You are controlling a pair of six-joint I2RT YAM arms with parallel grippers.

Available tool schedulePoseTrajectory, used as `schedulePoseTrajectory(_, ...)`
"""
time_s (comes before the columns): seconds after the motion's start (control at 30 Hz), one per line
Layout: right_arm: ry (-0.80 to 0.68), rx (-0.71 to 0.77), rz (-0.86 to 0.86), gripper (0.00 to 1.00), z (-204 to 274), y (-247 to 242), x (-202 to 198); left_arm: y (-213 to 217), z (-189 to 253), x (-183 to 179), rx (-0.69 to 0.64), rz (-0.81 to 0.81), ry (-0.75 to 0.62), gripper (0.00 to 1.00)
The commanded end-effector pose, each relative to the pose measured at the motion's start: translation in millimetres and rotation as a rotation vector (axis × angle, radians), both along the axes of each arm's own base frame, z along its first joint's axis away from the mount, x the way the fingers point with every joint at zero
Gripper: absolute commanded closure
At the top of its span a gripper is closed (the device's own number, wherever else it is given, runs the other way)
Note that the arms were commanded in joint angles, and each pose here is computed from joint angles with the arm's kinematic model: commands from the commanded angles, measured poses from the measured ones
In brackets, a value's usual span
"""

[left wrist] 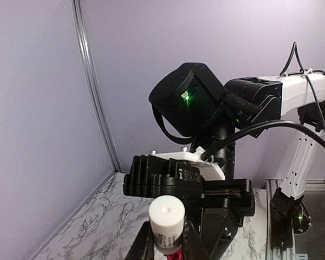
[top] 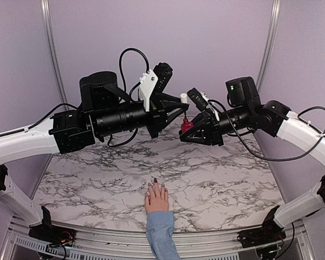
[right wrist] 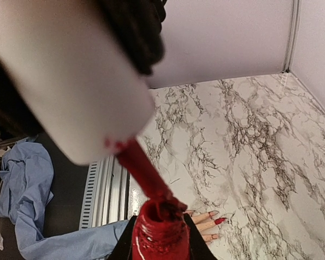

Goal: Paint the nails
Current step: Remove the excess polish from the bottle rim.

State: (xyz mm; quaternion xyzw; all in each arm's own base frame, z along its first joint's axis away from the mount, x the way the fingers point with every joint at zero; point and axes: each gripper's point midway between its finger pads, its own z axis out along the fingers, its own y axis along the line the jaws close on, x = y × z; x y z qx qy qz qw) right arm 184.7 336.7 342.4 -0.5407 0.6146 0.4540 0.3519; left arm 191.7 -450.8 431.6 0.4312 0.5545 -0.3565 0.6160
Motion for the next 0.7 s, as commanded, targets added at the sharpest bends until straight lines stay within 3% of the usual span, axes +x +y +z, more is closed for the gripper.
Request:
schedulePoseTrajectory(0.0, -0.070, 0.041, -0.002, 1.00, 25.9, -3.5, -5.2, 8.9, 21.8, -7.7, -0.073, -0.013, -0.004, 1.00)
schedulePoseTrajectory(0.67, -0.102, 0.044, -0.022, 1.00, 27.8, -5.2, -3.7, 8.6, 19.2, -1.5, -0.088, 0.013, 0.042, 1.00)
